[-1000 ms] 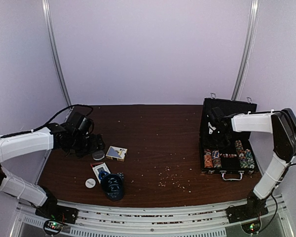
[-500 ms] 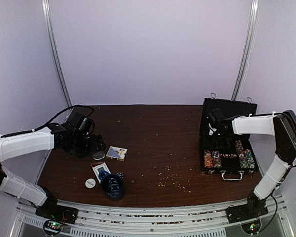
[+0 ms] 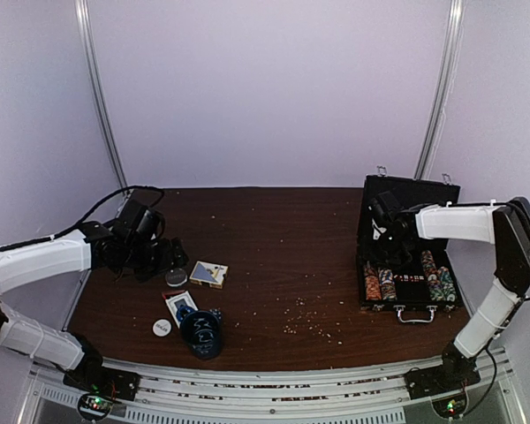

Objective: Pack up texas hold em set

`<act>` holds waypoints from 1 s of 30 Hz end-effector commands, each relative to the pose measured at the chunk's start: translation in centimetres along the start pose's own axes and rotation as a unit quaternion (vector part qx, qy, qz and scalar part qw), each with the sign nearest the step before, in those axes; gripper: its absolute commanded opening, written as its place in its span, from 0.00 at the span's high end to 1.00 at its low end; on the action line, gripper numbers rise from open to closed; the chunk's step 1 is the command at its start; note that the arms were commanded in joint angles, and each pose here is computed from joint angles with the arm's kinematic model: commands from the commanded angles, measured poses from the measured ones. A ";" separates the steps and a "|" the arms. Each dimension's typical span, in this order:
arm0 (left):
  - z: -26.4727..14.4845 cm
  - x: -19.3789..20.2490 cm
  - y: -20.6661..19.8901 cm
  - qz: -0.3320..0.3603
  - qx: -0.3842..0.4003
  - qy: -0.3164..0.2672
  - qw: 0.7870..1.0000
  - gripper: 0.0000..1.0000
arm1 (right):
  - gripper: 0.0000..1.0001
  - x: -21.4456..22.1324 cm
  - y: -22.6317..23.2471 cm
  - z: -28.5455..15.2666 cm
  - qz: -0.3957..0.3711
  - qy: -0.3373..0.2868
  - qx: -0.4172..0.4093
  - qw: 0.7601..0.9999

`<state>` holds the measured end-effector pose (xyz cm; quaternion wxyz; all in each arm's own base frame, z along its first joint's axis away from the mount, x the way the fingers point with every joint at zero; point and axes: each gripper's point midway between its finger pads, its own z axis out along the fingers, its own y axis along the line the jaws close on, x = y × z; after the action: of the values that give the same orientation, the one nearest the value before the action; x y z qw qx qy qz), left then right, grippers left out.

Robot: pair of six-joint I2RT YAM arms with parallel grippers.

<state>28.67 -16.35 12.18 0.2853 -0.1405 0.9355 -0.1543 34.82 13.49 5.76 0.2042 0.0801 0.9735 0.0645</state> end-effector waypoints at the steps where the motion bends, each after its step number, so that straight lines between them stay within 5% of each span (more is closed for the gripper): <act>1: -0.4 -0.6 -0.3 -0.007 0.013 -0.016 1.000 0.11 | 0.39 -1.4 0.8 -2.5 -0.008 -0.022 -0.002 1.000; 7: -0.8 -1.0 -0.2 -0.006 0.011 -0.023 1.000 0.10 | 0.37 -3.8 0.6 -4.9 -0.024 -0.060 0.018 0.998; 17: -1.3 -0.7 0.1 -0.007 0.015 -0.023 1.000 0.10 | 0.64 -4.8 1.5 -2.7 -0.038 -0.049 0.019 0.998; 30: 0.5 2.6 1.8 -0.012 -0.002 0.032 0.999 0.10 | 0.64 0.2 0.1 0.3 -0.052 -0.004 0.005 0.999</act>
<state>26.85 -15.41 10.79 0.2684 -0.1431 0.9407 -0.1501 35.80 13.36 6.07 0.2144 0.0406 0.9754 0.0327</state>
